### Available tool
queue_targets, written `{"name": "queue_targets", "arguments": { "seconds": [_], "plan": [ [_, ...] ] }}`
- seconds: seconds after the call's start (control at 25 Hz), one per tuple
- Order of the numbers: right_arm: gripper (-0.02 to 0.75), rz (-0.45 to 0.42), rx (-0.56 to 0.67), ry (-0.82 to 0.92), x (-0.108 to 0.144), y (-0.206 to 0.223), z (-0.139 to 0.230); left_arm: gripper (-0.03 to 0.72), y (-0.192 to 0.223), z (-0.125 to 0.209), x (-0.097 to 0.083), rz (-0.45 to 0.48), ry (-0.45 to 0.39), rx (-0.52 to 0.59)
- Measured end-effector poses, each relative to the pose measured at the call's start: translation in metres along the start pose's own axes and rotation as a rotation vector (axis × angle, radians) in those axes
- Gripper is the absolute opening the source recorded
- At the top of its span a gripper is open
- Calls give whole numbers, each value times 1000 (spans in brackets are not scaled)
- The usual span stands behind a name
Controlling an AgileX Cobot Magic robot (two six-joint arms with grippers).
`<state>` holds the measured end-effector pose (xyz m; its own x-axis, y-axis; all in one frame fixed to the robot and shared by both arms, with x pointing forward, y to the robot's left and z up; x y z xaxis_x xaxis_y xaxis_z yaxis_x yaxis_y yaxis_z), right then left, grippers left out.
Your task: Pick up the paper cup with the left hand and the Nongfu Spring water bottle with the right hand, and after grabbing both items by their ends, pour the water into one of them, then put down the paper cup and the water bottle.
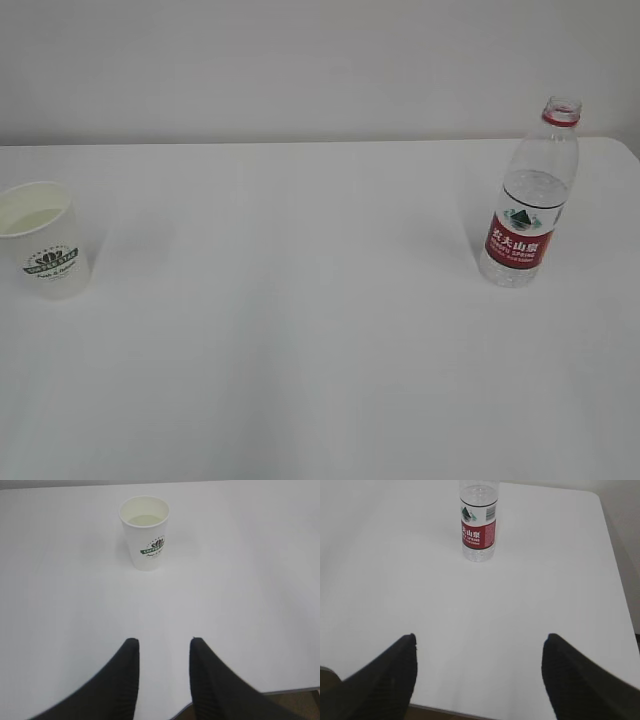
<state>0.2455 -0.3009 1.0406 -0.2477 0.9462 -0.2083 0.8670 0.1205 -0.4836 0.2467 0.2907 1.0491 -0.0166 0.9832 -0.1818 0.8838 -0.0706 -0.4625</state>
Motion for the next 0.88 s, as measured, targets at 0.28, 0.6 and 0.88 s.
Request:
{"name": "queue_targets", "arguments": {
  "seconds": [0.28,0.6,0.88],
  "plan": [
    [590,76,20,46,0,0,0,241,0,0,0,0,0,0],
    [590,121,31,72,-1,0,0,241,0,0,0,2,-1,0],
    [590,122,32,73,-1,0,0,241,0,0,0,2,-1,0]
  ]
}}
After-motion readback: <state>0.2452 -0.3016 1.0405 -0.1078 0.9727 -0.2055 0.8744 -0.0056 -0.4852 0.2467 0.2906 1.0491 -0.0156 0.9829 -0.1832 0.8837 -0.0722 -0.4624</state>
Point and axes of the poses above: a point on each arm's last joint axis where the gripper is mounted, y pointing out along that axis toward the gripper, x along the wrist's bending axis when the last joint is at zero, z = x × y, the point moved 2 cm from there along y, pointing out along that axis toward the gripper, and after that the axes turned 9 degrees about -y, right-handed, at the moved point
